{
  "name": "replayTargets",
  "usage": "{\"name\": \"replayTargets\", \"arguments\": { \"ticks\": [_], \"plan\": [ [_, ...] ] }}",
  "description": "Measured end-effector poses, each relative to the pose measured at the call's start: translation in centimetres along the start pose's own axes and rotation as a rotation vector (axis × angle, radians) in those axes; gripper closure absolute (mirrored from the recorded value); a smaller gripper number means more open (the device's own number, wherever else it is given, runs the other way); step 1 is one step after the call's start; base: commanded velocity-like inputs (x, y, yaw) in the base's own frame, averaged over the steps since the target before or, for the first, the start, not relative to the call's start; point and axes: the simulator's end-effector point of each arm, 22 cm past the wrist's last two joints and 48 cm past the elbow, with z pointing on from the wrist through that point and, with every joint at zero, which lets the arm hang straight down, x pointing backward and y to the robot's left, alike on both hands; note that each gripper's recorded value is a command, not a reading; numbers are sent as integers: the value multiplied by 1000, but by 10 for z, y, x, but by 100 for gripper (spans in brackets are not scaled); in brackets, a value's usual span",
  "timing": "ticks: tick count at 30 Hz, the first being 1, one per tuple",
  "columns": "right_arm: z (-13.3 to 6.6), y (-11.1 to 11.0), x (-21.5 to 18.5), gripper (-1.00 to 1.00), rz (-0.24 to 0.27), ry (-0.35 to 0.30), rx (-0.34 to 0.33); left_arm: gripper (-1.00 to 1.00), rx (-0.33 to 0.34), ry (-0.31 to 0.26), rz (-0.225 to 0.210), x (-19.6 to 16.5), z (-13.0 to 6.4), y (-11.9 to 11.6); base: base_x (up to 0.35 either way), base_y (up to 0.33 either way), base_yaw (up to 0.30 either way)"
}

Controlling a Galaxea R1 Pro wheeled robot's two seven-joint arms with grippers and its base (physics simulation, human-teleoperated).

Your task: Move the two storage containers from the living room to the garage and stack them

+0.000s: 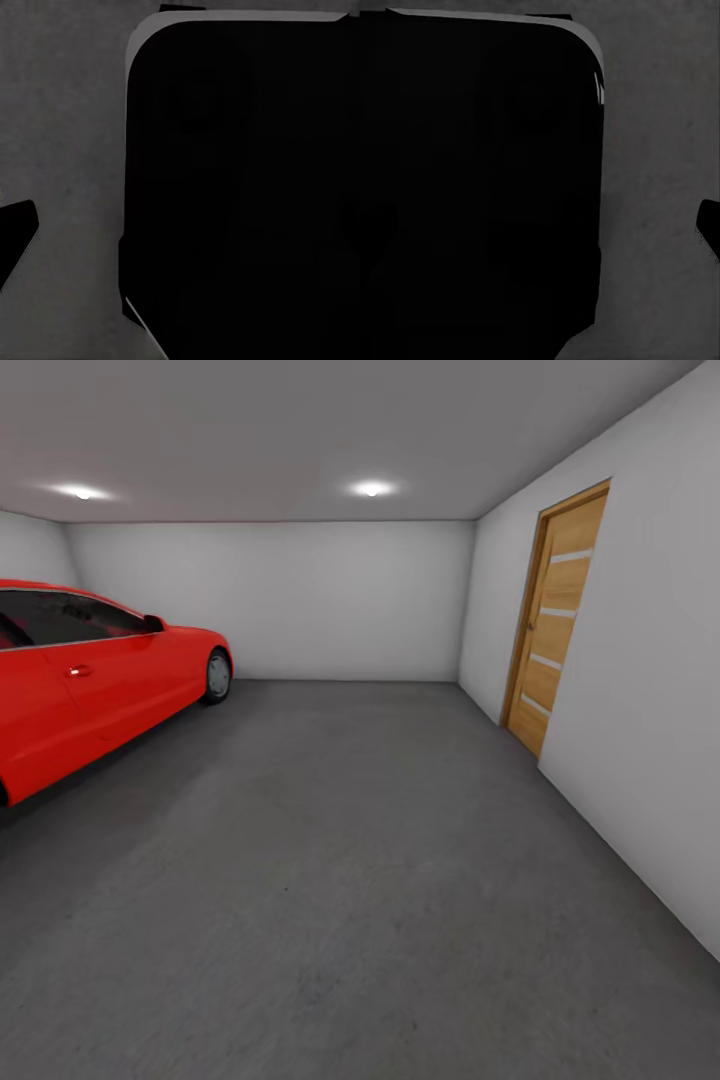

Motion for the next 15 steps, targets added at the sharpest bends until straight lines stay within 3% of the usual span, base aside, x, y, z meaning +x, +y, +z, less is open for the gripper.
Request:
{"name": "replayTargets", "arguments": {
  "ticks": [15],
  "plan": [
    [0, -1, 0, -100, -2, 0, 0, -100, 0, 3, -1, 1, 0, 0, 325, 0, 0]
  ]
}}
